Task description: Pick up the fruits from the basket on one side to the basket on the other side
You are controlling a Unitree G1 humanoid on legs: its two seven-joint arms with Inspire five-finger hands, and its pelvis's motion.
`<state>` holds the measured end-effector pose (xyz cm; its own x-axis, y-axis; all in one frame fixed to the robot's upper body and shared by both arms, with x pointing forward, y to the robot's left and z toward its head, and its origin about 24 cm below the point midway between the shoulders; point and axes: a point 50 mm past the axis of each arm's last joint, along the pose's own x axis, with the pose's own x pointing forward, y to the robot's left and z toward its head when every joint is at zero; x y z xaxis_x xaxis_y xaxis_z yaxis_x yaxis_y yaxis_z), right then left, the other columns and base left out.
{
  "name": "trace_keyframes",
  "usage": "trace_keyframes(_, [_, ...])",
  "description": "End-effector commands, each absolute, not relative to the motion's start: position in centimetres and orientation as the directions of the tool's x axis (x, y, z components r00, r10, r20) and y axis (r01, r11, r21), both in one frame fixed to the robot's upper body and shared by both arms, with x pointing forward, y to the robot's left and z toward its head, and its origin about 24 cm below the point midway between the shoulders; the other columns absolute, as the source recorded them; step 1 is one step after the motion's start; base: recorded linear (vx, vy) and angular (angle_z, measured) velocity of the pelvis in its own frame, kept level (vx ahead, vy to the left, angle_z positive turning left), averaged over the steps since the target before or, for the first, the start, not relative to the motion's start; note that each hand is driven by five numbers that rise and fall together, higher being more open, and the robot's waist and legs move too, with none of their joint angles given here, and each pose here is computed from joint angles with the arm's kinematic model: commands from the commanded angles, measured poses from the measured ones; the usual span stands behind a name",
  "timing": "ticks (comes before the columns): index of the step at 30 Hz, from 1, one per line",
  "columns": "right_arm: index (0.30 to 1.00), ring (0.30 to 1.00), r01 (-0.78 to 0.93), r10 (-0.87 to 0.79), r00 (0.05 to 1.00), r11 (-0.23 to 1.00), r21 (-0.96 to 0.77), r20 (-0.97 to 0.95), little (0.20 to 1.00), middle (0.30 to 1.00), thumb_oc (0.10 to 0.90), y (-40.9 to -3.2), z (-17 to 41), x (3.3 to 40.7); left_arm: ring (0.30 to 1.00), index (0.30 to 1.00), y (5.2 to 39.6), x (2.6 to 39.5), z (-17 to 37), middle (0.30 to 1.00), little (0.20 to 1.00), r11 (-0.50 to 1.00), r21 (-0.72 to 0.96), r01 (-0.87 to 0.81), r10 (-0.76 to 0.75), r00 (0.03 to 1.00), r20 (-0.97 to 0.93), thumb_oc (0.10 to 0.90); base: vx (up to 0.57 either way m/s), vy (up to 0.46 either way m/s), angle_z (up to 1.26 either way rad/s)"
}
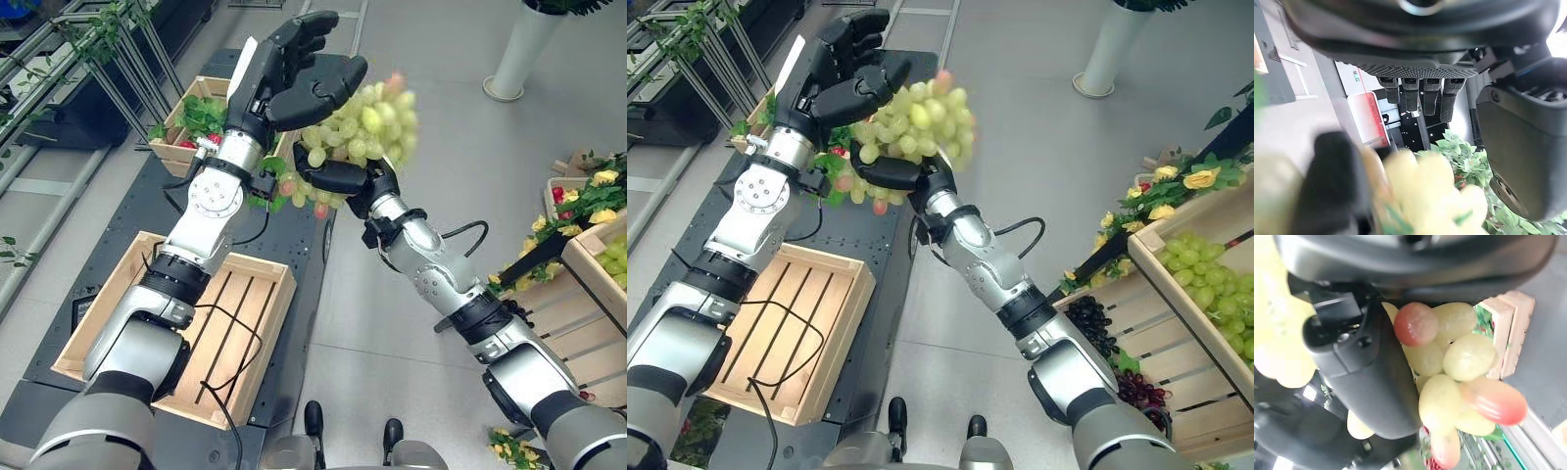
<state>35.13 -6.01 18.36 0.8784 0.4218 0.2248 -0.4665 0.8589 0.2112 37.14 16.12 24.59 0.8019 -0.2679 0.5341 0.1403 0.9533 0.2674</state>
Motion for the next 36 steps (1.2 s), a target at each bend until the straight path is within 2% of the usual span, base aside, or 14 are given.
trace_keyframes(1, [0.3, 0.3, -0.445, 0.337, 0.865, 0.857, 0.259, 0.371, 0.3, 0.3, 0.4, -8.1, 19.0, 34.6, 0.9, 0.9, 19.2, 37.5, 23.0, 0.9, 0.9, 0.981, 0.193, 0.026, -0.128, 0.834, 0.537, 0.8, 0.0, 0.04, -0.12])
trace_keyframes(4, [0.3, 0.3, -0.378, 0.298, 0.902, 0.895, 0.238, 0.312, 0.3, 0.3, 0.4, -11.5, 16.5, 34.5, 0.9, 0.9, 21.1, 37.0, 21.4, 0.9, 0.9, 0.985, 0.172, -0.02, -0.071, 0.86, 0.505, 0.8, -0.01, 0.055, -0.15])
trace_keyframes(8, [0.3, 0.3, -0.338, 0.277, 0.925, 0.912, 0.23, 0.261, 0.3, 0.3, 0.4, -14.0, 14.9, 34.4, 0.9, 0.9, 22.5, 36.8, 20.1, 0.9, 0.9, 0.987, 0.153, -0.051, -0.027, 0.882, 0.47, 0.8, 0.0, 0.045, -0.17])
trace_keyframes(15, [0.3, 0.3, -0.34, 0.303, 0.932, 0.921, 0.191, 0.2, 0.3, 0.3, 0.4, -15.7, 13.0, 33.6, 0.9, 0.9, 24.1, 36.3, 17.9, 0.9, 0.9, 0.989, 0.111, -0.1, 0.046, 0.911, 0.41, 0.8, 0.01, 0.03, -0.17])
trace_keyframes(27, [0.3, 0.3, -0.551, 0.521, 0.834, 0.808, 0.211, 0.182, 0.3, 0.3, 0.4, -16.0, 13.3, 30.9, 0.9, 0.9, 25.0, 34.2, 10.9, 0.9, 0.9, 0.983, 0.143, -0.112, 0.079, 0.972, 0.221, 0.8, 0.01, 0.049, -0.16])
trace_keyframes(31, [0.3, 0.3, -0.609, 0.577, 0.793, 0.757, 0.239, 0.193, 0.3, 0.3, 0.4, -15.7, 13.4, 29.8, 0.9, 0.9, 23.6, 33.3, 8.2, 0.9, 0.9, 0.989, 0.118, -0.085, 0.065, 0.984, 0.168, 0.8, 0.01, 0.057, -0.18])
trace_keyframes(36, [0.3, 0.3, -0.694, 0.681, 0.719, 0.696, 0.184, 0.136, 0.3, 0.3, 0.4, -15.6, 13.2, 28.4, 0.9, 0.9, 21.9, 32.4, 6.0, 0.9, 0.9, 0.991, 0.127, -0.036, 0.021, 0.993, 0.117, 0.8, 0.02, 0.067, -0.22])
